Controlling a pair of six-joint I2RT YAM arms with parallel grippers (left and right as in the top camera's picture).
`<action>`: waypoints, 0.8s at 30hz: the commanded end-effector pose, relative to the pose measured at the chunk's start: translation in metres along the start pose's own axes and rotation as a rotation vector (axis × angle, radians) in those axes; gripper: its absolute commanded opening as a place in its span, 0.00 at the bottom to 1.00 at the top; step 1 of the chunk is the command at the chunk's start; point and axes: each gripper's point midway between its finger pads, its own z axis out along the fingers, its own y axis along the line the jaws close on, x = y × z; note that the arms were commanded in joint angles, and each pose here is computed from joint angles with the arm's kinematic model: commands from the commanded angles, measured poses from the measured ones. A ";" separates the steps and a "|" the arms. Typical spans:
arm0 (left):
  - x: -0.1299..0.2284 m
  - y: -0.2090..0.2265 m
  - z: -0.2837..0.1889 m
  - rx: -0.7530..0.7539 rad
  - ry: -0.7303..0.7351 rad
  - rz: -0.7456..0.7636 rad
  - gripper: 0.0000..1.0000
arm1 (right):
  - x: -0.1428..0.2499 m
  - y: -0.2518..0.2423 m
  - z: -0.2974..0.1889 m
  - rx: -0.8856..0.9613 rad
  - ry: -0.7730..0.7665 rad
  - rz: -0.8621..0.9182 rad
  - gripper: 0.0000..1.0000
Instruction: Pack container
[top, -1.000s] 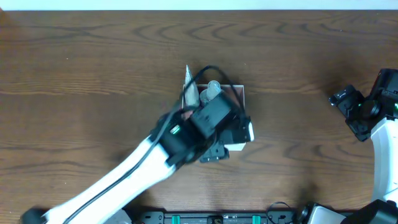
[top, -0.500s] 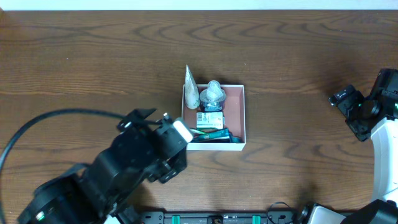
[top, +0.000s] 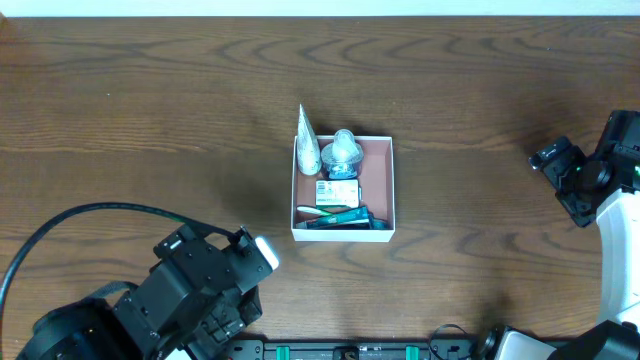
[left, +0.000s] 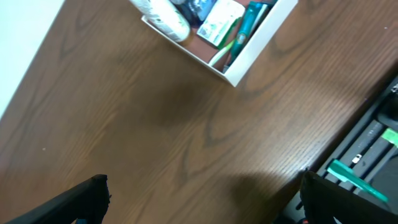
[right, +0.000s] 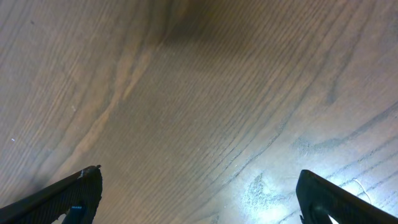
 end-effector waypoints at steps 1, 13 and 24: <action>0.003 0.001 0.007 -0.001 0.003 -0.058 0.98 | -0.001 -0.002 0.000 0.000 0.000 -0.005 0.99; 0.013 0.075 0.011 -0.360 -0.291 -0.447 0.98 | -0.001 -0.002 0.000 0.001 0.000 -0.005 0.99; 0.003 0.102 0.010 -0.631 -0.732 -0.379 0.98 | -0.001 -0.002 0.000 0.000 0.000 -0.005 0.99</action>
